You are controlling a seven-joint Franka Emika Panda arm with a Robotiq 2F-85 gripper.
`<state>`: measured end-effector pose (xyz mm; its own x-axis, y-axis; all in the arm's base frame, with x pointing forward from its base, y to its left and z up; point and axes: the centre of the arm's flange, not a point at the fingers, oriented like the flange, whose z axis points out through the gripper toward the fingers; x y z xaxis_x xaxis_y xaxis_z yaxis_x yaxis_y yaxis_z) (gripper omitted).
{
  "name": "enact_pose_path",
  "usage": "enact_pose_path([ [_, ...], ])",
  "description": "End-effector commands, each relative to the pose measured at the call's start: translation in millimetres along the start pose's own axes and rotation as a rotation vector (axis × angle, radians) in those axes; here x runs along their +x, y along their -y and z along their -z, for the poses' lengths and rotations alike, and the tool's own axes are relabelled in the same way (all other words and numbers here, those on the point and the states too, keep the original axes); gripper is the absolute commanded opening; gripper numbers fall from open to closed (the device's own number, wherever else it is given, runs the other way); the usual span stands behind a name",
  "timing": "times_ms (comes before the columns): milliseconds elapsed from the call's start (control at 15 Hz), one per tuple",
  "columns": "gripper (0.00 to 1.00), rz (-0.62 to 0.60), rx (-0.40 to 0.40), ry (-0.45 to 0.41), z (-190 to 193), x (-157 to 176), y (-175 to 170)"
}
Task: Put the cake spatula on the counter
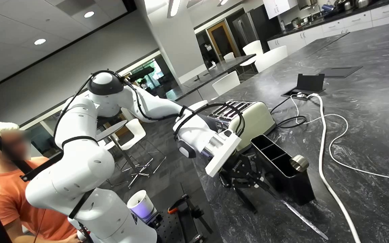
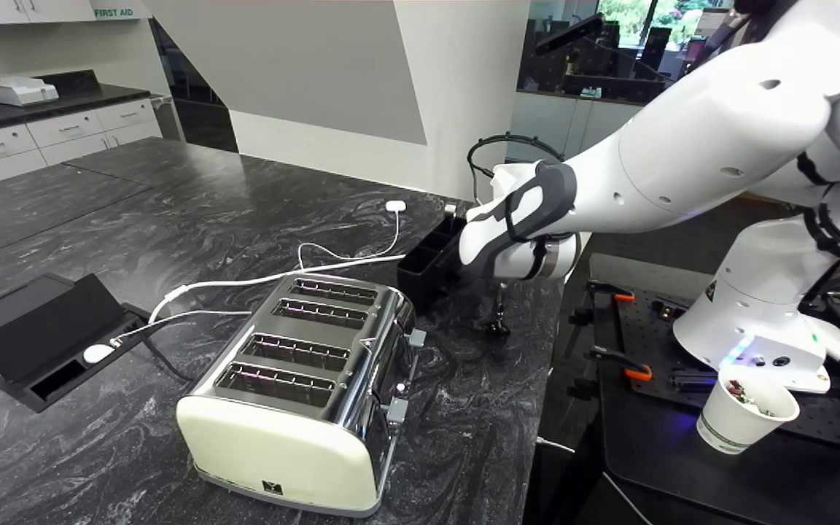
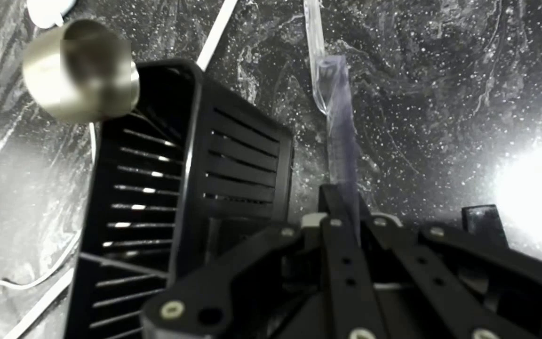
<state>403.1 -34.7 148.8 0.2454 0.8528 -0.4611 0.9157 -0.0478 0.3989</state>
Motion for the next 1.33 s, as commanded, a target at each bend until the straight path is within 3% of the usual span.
enact_pose_path([
  [0, 0.01, 0.032, 0.035, -0.003, -16, -7, 9],
  [67, 0.01, 0.038, 0.043, 0.005, -18, -6, 10],
  [133, 0.10, 0.041, 0.046, 0.006, -20, -6, 11],
  [200, 0.29, 0.046, 0.050, 0.010, -21, -5, 12],
  [533, 0.66, 0.051, 0.043, 0.058, -16, -9, 14],
  [800, 0.96, -0.002, 0.045, 0.115, 21, -47, 19],
  [867, 1.00, -0.009, 0.040, 0.116, 30, -59, 22],
  [1267, 1.00, -0.085, -0.049, 0.136, 113, -136, 33],
])
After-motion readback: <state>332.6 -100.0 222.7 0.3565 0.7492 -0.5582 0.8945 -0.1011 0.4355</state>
